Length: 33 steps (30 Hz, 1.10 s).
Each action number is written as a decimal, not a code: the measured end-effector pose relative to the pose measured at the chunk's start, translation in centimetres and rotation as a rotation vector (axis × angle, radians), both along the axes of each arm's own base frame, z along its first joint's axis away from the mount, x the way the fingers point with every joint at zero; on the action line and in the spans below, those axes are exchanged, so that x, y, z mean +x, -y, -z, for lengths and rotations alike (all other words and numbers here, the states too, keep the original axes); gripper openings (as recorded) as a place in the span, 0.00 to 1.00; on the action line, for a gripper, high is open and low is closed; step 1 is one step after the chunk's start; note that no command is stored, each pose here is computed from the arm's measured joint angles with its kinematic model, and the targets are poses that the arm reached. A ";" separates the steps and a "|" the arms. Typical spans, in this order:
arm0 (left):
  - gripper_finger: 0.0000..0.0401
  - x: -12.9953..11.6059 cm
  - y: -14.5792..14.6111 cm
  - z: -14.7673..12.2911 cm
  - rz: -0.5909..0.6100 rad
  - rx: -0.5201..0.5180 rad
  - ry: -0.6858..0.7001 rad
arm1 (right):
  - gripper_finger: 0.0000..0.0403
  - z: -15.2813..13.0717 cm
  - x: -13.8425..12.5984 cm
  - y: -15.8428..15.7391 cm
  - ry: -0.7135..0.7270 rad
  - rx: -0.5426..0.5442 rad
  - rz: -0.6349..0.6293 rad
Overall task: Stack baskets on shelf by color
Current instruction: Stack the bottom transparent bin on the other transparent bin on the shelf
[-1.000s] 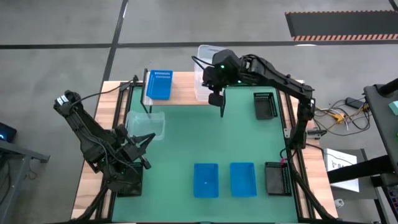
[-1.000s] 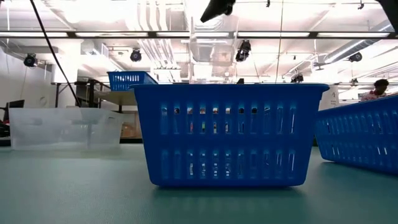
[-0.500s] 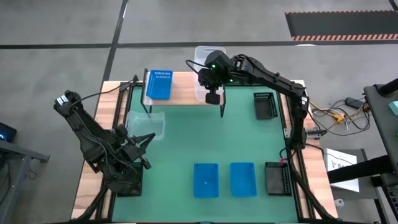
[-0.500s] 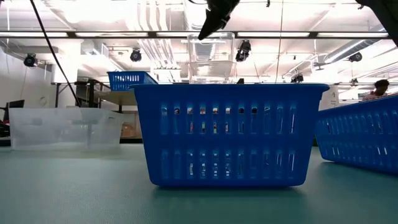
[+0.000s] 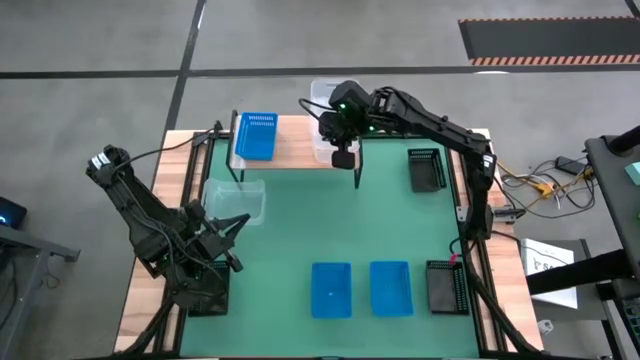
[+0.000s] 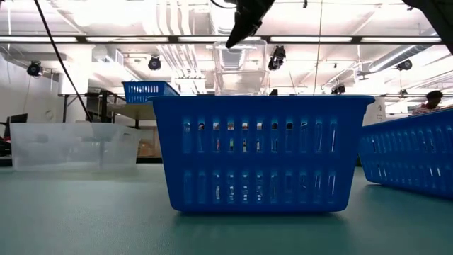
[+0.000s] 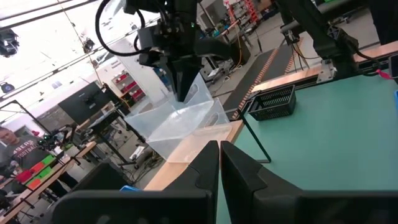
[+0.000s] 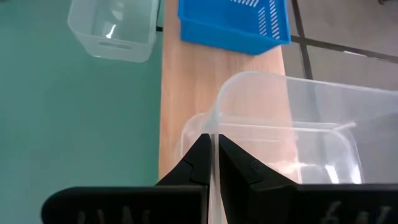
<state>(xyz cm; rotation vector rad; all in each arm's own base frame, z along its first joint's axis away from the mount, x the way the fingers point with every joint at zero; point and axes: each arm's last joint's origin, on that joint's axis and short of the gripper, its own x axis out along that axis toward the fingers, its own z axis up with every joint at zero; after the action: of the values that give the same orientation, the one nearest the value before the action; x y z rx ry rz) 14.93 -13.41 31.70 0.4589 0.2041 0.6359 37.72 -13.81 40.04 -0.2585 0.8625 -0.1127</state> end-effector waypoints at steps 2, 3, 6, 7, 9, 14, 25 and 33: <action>0.00 0.0 0.0 0.0 0.000 0.000 0.000 | 0.02 0.0 0.0 0.0 -0.002 0.000 0.001; 0.00 0.0 0.0 0.0 0.000 0.000 0.000 | 0.02 0.0 0.0 0.0 -0.003 0.000 0.000; 0.00 0.0 0.0 0.0 0.000 0.000 0.000 | 0.02 0.1 0.0 0.0 -0.003 0.002 0.000; 0.00 0.0 0.0 0.0 0.000 0.000 0.000 | 0.02 0.1 0.0 0.0 -0.004 0.003 0.001; 0.00 0.0 0.0 0.0 0.000 0.000 0.000 | 0.03 0.1 0.0 0.0 -0.007 0.003 0.000; 0.00 0.0 0.0 0.0 0.000 0.000 0.000 | 0.09 0.1 0.0 0.0 -0.007 0.003 0.005; 0.00 0.0 0.0 0.0 -0.001 -0.024 0.018 | 0.26 -1.1 -1.0 -0.6 0.017 0.003 0.009; 0.00 0.8 1.0 1.2 0.035 -0.125 0.012 | 0.19 -1.3 -1.2 -0.8 0.021 0.019 -0.020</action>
<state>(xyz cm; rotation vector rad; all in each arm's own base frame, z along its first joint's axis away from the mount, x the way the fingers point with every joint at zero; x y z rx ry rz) 15.76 -14.45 30.53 0.3371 0.2227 0.5882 36.50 -12.96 41.37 -0.2484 0.8398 -0.0882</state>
